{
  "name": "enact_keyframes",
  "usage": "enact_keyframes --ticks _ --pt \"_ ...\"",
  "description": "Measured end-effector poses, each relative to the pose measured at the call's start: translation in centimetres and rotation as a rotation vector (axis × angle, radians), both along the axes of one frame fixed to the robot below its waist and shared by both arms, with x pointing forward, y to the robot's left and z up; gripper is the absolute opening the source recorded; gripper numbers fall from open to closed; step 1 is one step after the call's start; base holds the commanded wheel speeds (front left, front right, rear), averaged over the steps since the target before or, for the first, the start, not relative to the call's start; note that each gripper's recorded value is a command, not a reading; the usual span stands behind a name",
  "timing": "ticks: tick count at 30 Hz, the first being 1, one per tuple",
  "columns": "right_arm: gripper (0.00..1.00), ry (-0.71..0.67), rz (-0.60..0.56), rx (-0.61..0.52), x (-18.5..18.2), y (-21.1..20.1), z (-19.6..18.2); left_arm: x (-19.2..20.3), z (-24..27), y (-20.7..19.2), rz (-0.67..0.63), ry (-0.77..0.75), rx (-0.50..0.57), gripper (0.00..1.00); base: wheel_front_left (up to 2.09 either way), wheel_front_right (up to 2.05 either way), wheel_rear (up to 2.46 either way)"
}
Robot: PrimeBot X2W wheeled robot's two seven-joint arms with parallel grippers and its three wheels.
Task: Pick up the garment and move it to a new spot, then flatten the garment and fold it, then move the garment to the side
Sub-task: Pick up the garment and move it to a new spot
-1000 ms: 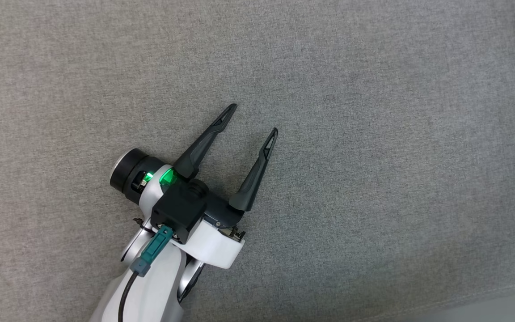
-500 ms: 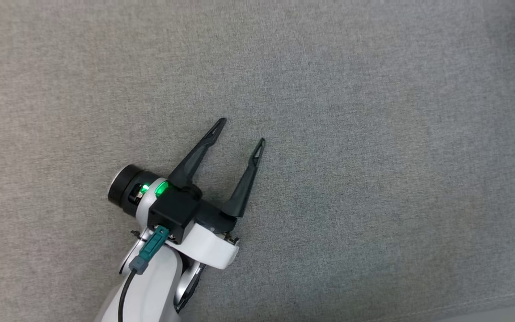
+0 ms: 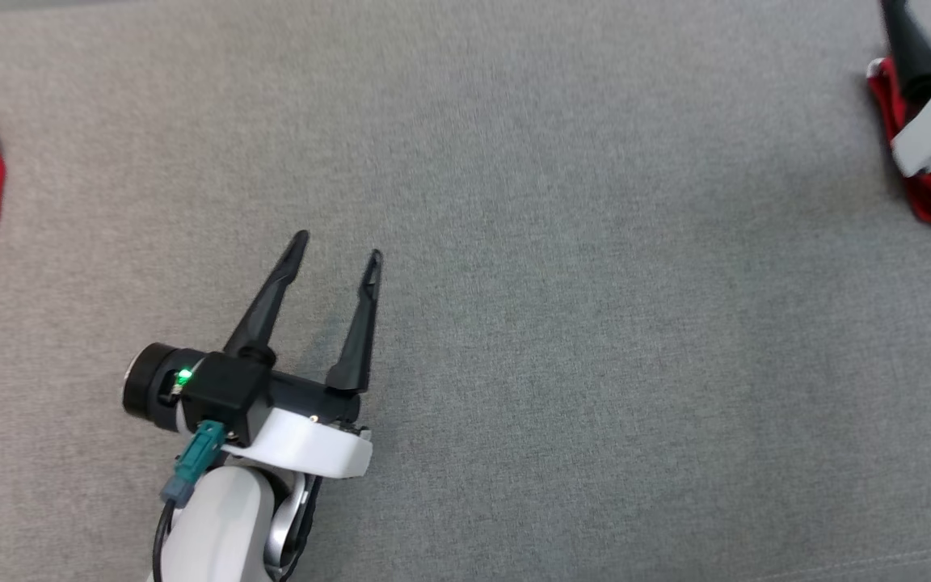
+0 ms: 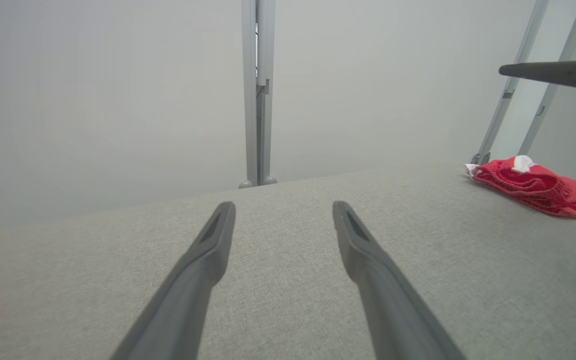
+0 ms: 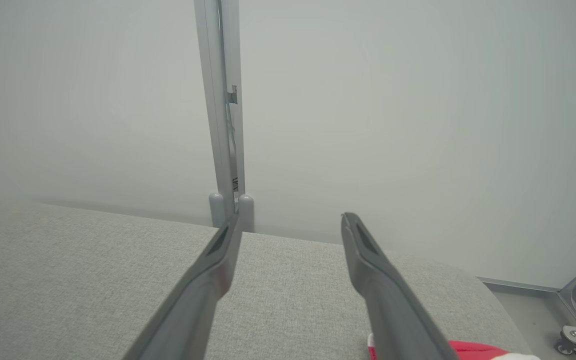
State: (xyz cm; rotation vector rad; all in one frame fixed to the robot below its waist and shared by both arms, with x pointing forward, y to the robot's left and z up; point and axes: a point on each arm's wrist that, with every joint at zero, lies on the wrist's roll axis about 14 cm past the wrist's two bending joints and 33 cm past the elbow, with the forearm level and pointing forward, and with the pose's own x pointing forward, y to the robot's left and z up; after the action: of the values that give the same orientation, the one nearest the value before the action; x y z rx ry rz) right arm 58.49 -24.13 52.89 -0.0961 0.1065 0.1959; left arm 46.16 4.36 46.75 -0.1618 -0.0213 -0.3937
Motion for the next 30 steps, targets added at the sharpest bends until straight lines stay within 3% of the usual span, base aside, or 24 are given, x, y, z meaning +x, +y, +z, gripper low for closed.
enact_keyframes --ticks 7,15,23,30 --pt "1.0 -0.126 0.08 0.165 -3.6 4.5 3.6 -1.5 3.2 4.2 0.134 -0.061 0.007 1.0 0.0 0.0 0.0" --pt "1.0 -0.225 0.06 0.282 -9.3 6.8 3.4 -4.7 4.8 8.8 0.284 -0.075 -0.005 1.0 0.0 0.0 0.0" --pt "1.0 -0.262 -0.016 0.346 -14.1 8.1 2.1 -6.6 5.2 10.7 0.346 -0.073 -0.02 1.0 0.0 0.0 0.0" --pt "1.0 -0.243 -0.092 0.317 -17.2 7.4 0.3 -7.2 4.3 10.3 0.346 -0.04 -0.032 1.0 0.0 0.0 0.0"
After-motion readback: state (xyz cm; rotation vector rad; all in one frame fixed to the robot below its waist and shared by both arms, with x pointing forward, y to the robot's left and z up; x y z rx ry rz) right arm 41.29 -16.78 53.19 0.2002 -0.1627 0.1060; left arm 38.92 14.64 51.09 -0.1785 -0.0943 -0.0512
